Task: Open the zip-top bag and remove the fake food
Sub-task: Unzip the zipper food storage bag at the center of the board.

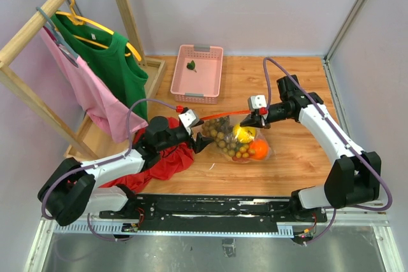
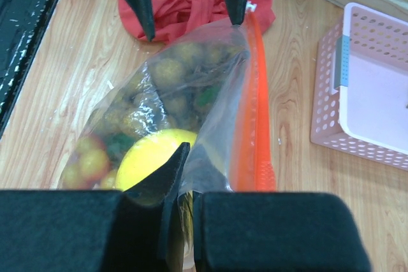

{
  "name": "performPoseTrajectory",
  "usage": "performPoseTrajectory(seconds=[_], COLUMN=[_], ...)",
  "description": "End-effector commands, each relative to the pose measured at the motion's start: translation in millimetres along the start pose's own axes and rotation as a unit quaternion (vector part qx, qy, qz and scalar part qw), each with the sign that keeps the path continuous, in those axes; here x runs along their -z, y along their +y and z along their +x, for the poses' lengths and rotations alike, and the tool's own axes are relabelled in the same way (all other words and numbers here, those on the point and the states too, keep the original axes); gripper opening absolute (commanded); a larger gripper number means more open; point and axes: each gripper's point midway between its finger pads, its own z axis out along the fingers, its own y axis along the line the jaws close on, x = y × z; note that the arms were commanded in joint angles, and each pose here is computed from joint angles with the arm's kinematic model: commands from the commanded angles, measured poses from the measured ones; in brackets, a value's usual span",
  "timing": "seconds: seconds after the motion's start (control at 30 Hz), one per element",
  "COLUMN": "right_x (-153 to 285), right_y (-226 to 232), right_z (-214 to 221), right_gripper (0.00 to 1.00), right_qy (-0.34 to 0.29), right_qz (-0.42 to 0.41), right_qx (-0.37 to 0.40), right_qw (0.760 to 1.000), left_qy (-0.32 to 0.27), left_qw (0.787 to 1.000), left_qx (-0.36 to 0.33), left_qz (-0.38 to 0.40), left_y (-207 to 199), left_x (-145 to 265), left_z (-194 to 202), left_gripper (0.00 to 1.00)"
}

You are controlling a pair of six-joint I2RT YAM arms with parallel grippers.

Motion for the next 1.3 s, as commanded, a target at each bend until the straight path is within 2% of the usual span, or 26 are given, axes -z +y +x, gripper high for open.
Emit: performPoseTrajectory(seconds=[0.0, 0.2, 0.37, 0.47, 0.57, 0.73, 0.83, 1.07, 1.17, 1.27], right_x=[7, 12, 13, 12, 11, 11, 11, 12, 12, 12], right_y=[4, -3, -4, -3, 0, 1, 2, 8, 12, 12], right_z=[-2, 0, 4, 4, 4, 3, 3, 6, 5, 5], right_gripper=[0.05, 0.04, 0.04, 0.03, 0.03, 0.03, 0.03, 0.02, 0.02, 0.02], right_qy=[-0.004, -0.011, -0.008, -0.012, -0.016, -0.02, -0.021, -0.021, -0.022, -0.023], right_qz=[-0.013, -0.009, -0.011, -0.014, -0.016, -0.011, -0.011, -0.019, -0.022, -0.022], right_qx=[-0.002, -0.001, 0.003, 0.004, 0.013, 0.026, 0.028, 0.037, 0.042, 0.043], right_qw=[1.0, 1.0, 1.0, 1.0, 1.0, 0.999, 0.999, 0.999, 0.999, 0.999], left_qy=[-0.013, -0.023, -0.048, -0.045, -0.031, 0.006, 0.025, -0.017, -0.023, -0.001], left_qw=[1.0, 1.0, 0.999, 0.999, 0.999, 0.999, 0.999, 0.999, 0.999, 0.998], left_qx=[-0.008, 0.002, 0.001, 0.0, 0.004, 0.015, 0.013, -0.042, -0.043, -0.03], left_qz=[0.009, 0.004, -0.021, -0.022, -0.01, 0.03, 0.019, -0.018, 0.009, 0.057], left_y=[1, 1, 8, 12, 10, 2, 8, 38, 47, 45], left_x=[-5, -4, 4, 6, 5, -6, -10, 4, 11, 6], left_z=[-13, -18, -29, -29, -25, -19, -14, -50, -58, -54], left_gripper=[0.83, 0.83, 0.9, 0.91, 0.89, 0.8, 0.76, 0.81, 0.79, 0.74])
